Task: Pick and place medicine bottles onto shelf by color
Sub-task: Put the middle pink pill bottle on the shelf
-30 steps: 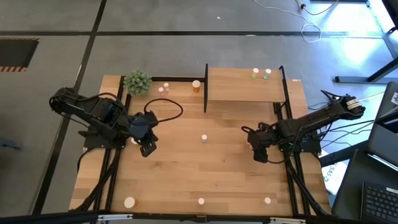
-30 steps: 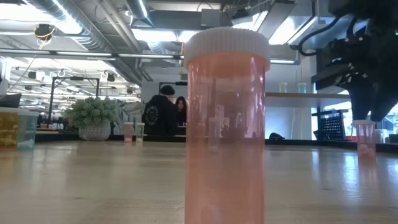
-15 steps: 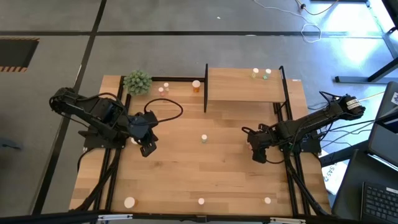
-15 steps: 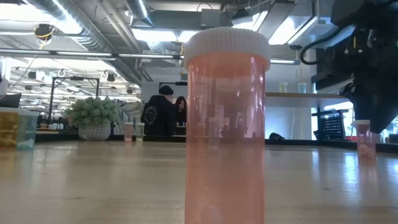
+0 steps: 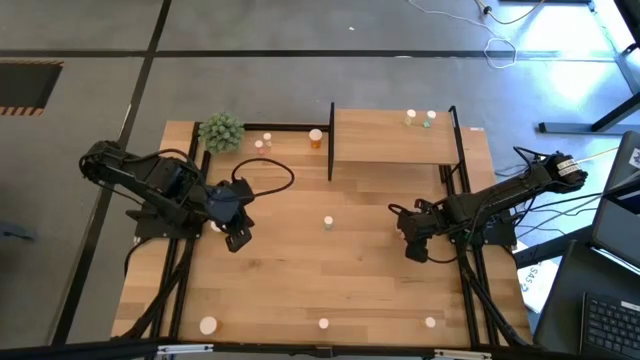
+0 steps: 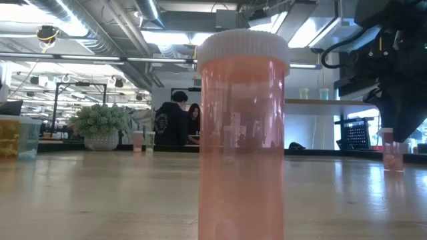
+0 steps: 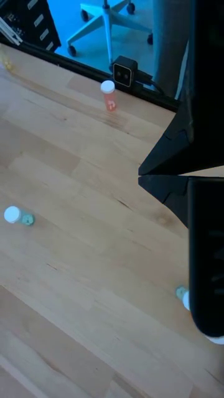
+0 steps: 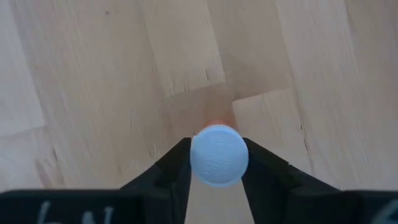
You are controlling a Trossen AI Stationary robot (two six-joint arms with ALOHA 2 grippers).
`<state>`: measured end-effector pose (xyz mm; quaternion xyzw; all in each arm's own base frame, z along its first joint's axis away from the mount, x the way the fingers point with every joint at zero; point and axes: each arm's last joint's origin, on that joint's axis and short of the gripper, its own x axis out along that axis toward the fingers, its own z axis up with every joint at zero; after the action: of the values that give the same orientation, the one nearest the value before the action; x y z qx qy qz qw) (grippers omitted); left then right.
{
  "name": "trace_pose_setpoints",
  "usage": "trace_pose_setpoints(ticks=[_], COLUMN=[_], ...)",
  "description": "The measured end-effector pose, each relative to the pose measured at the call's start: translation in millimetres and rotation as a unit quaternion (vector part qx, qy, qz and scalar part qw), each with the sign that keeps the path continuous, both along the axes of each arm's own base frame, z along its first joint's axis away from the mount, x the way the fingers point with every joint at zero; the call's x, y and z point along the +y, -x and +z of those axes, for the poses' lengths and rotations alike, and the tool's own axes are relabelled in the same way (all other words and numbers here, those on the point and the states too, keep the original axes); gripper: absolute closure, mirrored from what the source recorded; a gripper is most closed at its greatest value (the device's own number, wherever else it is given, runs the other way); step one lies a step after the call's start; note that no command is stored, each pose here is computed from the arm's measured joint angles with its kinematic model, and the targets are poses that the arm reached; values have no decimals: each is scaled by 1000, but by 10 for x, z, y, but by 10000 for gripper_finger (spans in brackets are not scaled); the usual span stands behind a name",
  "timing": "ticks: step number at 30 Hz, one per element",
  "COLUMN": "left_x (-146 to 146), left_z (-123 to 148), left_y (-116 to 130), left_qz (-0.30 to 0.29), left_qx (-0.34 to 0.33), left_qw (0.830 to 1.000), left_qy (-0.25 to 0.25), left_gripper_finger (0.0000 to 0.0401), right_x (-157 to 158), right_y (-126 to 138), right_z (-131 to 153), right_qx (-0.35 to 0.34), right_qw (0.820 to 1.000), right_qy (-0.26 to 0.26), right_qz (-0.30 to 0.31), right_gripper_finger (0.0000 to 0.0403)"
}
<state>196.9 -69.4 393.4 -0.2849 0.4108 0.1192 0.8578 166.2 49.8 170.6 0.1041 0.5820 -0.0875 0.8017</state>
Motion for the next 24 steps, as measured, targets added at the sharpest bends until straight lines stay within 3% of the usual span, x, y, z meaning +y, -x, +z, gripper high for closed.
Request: trace_pose_setpoints(ticks=[12,24], left_x=[0,28], left_z=[0,1], left_y=[0,-9], left_qz=[0,10], left_qx=[0,-4], left_qw=[1000,1000], left_qy=[0,-12], left_gripper_finger=[401,401], right_x=[46,-62], right_y=[-142,-363], right_z=[276,1169], right_qx=[-43,-111], right_qw=[999,990], right_qy=[-19,-48], right_qz=[-14,-76], right_gripper_finger=[279,279])
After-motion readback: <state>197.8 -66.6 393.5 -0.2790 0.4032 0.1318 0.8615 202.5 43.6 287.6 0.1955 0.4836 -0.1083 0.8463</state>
